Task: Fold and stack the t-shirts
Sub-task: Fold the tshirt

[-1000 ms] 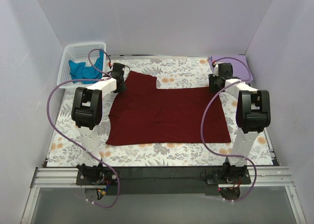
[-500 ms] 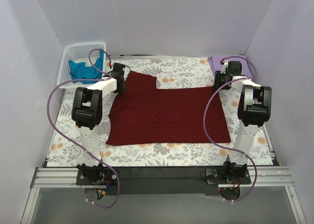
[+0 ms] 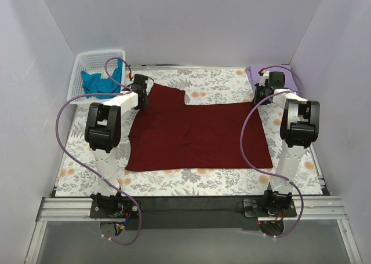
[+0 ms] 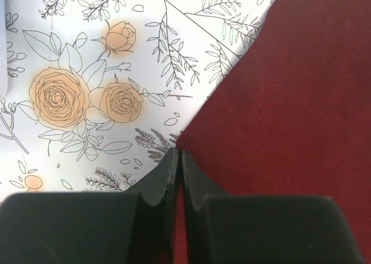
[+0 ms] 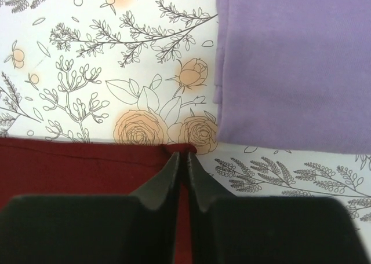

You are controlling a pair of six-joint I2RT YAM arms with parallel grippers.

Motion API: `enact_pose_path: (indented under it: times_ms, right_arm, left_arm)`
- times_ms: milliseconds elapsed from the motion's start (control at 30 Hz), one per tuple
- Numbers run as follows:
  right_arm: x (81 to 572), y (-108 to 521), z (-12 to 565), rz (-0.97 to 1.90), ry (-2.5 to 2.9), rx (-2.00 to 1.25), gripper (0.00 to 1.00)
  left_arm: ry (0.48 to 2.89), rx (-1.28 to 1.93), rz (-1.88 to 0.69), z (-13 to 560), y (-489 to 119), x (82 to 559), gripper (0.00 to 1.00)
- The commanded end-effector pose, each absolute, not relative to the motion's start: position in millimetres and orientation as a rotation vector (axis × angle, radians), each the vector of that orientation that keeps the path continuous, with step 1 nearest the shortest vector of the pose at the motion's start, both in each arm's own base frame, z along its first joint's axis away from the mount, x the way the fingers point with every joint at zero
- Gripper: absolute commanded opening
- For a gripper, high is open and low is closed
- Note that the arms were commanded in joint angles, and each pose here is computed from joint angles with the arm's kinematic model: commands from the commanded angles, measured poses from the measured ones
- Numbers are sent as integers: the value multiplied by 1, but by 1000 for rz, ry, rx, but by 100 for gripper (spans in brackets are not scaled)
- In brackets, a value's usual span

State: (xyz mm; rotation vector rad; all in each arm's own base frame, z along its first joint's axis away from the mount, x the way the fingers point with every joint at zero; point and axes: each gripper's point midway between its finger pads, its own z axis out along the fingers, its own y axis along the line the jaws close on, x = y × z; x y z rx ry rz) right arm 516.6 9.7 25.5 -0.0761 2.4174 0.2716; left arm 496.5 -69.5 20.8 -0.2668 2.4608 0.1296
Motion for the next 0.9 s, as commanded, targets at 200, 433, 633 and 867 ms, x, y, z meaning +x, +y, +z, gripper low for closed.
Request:
enact_pose_path:
  times_ms: [200,433,633,867]
  right_arm:
    - [515,9,50,276,2397,-73,1]
    - [498,-1,91,260,2339,13,1]
    - [482,-5,107,272,2315,69,1]
    - [456,-5,103,277,2338,123,1]
  left_arm:
    - [2505,-277,110,31,-65,478,0]
    - [2414,-328,42,76,-56,481,0]
    - [2381,-328,2,93,-58,476,0]
    - [2358,-343,-12,106,-55,459,0]
